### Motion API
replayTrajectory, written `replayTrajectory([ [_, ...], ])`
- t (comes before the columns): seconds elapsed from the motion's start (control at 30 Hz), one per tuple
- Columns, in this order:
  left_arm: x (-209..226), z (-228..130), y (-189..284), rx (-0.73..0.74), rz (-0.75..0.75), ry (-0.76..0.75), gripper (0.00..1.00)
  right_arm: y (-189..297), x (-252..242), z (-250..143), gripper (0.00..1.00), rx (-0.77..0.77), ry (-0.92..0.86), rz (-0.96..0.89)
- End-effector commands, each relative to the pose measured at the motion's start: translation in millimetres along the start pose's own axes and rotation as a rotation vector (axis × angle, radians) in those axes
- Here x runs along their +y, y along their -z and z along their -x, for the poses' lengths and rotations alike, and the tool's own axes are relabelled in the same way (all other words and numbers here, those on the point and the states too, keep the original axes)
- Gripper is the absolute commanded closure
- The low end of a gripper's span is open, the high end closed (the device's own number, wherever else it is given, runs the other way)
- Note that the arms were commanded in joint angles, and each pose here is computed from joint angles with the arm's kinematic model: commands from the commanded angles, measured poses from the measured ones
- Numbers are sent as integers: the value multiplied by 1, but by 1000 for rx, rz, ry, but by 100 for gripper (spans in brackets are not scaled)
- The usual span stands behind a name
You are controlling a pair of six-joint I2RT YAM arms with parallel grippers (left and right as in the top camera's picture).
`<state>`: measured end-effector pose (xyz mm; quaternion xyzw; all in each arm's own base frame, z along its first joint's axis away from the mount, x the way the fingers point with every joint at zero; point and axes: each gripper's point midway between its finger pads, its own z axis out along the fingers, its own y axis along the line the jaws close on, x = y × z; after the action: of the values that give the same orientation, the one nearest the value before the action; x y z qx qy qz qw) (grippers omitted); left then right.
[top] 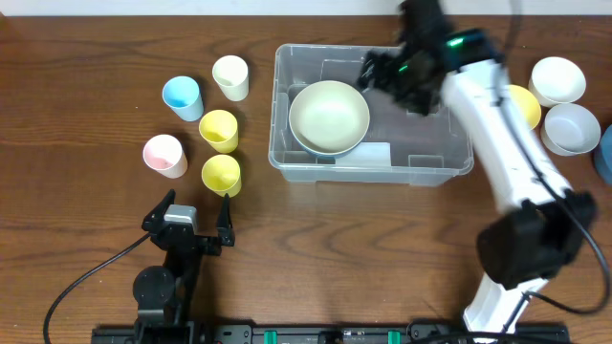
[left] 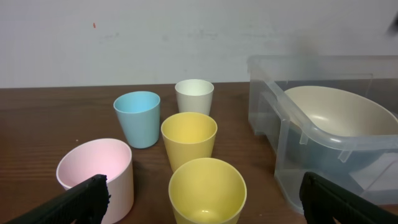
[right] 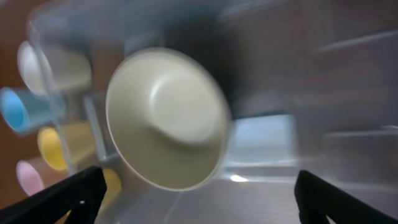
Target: Pack container
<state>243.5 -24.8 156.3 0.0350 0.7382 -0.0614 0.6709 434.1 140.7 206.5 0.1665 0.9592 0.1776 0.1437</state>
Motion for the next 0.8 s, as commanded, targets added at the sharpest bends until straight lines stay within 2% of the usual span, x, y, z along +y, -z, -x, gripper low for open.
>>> replayTrajectory([
  [0.0, -1, -15, -1, 44, -9, -8, 2, 97, -73, 51, 1, -229, -129, -130],
  [0.17, -1, -15, -1, 44, -9, -8, 2, 149, -223, 46, 1, -222, -450, -413],
  [0.3, -1, -15, -1, 44, -9, -8, 2, 162, -310, 30, 1, -193, -659, -484],
  [0.47, -1, -15, -1, 44, -9, -8, 2, 160, -393, 8, 1, -198, -853, -508],
  [0.57, -1, -15, -1, 44, -9, -7, 2, 150, -425, 2, 1, -208, -862, -479],
  [0.77, -1, -15, -1, 44, -9, -7, 2, 130, -476, -17, 1, -262, -997, -492],
])
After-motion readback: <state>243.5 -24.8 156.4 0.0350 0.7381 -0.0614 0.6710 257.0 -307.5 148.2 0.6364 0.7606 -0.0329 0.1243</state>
